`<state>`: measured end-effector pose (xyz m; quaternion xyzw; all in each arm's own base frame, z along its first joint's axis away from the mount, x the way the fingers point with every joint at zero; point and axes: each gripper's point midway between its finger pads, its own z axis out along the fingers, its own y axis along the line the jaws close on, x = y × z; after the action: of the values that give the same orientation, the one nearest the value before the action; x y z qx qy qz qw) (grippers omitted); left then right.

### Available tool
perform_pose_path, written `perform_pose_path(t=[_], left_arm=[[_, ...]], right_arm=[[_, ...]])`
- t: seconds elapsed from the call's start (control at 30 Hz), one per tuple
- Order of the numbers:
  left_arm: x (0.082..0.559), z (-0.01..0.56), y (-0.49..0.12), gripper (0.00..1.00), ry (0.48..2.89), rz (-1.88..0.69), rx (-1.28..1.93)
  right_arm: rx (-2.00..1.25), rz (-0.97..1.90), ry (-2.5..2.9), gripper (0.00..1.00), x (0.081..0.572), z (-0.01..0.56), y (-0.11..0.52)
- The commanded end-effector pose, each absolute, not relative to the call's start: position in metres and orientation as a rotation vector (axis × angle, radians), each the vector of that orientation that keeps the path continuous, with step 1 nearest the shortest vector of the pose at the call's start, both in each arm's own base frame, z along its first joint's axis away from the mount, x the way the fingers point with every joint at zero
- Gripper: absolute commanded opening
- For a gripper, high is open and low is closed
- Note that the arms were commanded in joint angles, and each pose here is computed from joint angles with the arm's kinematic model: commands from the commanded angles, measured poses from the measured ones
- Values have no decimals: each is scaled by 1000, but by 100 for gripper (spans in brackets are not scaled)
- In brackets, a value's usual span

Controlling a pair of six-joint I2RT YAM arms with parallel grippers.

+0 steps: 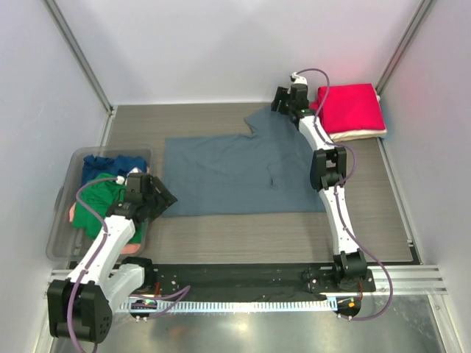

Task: Fold and stack the t-shirts

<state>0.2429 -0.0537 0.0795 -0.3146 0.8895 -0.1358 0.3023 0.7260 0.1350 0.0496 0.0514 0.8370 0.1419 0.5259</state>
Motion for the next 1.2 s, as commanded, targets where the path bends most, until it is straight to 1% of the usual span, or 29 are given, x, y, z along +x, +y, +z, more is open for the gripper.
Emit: perform_pose_path(t=[0.0, 0.03, 0.07, 0.13, 0.17, 0.23, 0.27, 0.3, 0.43, 0.47, 0.5, 0.53, 0.57, 0.63, 0.67, 0.73, 0.77, 0.8, 0.83, 0.87, 0.9, 0.93, 0.97, 1.0, 1.03, 1.07, 1.1, 1.13, 1.17], left_arm=[[241, 66, -49, 70, 2393, -309, -807], [241, 66, -49, 70, 2395, -313, -808], [241, 66, -50, 70, 2398, -317, -804], [243, 69, -50, 70, 2389, -323, -798], [245, 73, -50, 70, 2379, -325, -794], [247, 75, -49, 70, 2376, -321, -781], [249, 79, -50, 70, 2367, -325, -773], [251, 83, -50, 70, 2361, -328, -762], [276, 109, -46, 70, 2304, -302, -751], [292, 124, -44, 70, 2281, -286, -745], [300, 129, -44, 70, 2292, -272, -739], [308, 135, -44, 69, 2300, -257, -716], [329, 151, -46, 67, 2300, -257, -697], [346, 162, -46, 66, 2300, -245, -684], [363, 181, -47, 66, 2262, -258, -670], [388, 175, -47, 66, 2266, -231, -676], [405, 190, -47, 66, 2230, -233, -660], [423, 171, -46, 67, 2258, -197, -658], [435, 167, -44, 67, 2264, -186, -653], [455, 181, -45, 67, 2235, -199, -624], [468, 172, -47, 66, 2260, -214, -610], [483, 139, -51, 65, 2344, -266, -600], [509, 152, -51, 64, 2315, -284, -579], [517, 141, -49, 63, 2352, -265, -578], [529, 105, -47, 62, 2422, -236, -579], [549, 119, -46, 62, 2392, -231, -566], [557, 113, -42, 61, 2405, -215, -567], [563, 77, -40, 61, 2474, -191, -580], [573, 91, -37, 61, 2459, -183, -580]], right_arm=[[101, 407, 2003, 71, 721, 52, 162], [107, 412, 1998, 65, 722, 52, 162], [113, 413, 2000, 48, 722, 51, 160], [127, 420, 1999, 36, 723, 51, 157], [130, 424, 2004, 21, 723, 49, 155], [125, 437, 1994, 12, 724, 50, 151], [115, 439, 1978, 1, 726, 57, 150], [113, 424, 1984, 1, 725, 53, 147], [43, 345, 1908, 1, 725, 101, 137], [40, 333, 1858, 1, 724, 137, 135], [43, 317, 1872, 1, 719, 135, 131], [45, 308, 1856, 1, 717, 145, 129], [51, 299, 1840, 1, 715, 158, 127], [52, 318, 1808, 1, 708, 184, 128], [49, 335, 1800, 1, 706, 192, 130], [33, 371, 1783, 1, 699, 211, 134], [38, 387, 1779, 1, 697, 217, 136], [27, 403, 1788, 1, 693, 216, 138], [25, 416, 1775, 1, 689, 227, 140], [24, 425, 1777, 1, 686, 230, 141], [25, 435, 1792, 1, 682, 226, 142], [20, 451, 1783, 1, 677, 236, 144], [15, 458, 1783, 1, 675, 238, 145], [14, 464, 1799, 1, 671, 233, 146], [7, 470, 1799, 1, 668, 235, 147], [2, 472, 1790, 1, 664, 243, 148], [2, 470, 1801, 1, 661, 240, 147], [4, 465, 1802, 1, 659, 241, 146], [-2, 470, 1795, 1, 656, 248, 146]])
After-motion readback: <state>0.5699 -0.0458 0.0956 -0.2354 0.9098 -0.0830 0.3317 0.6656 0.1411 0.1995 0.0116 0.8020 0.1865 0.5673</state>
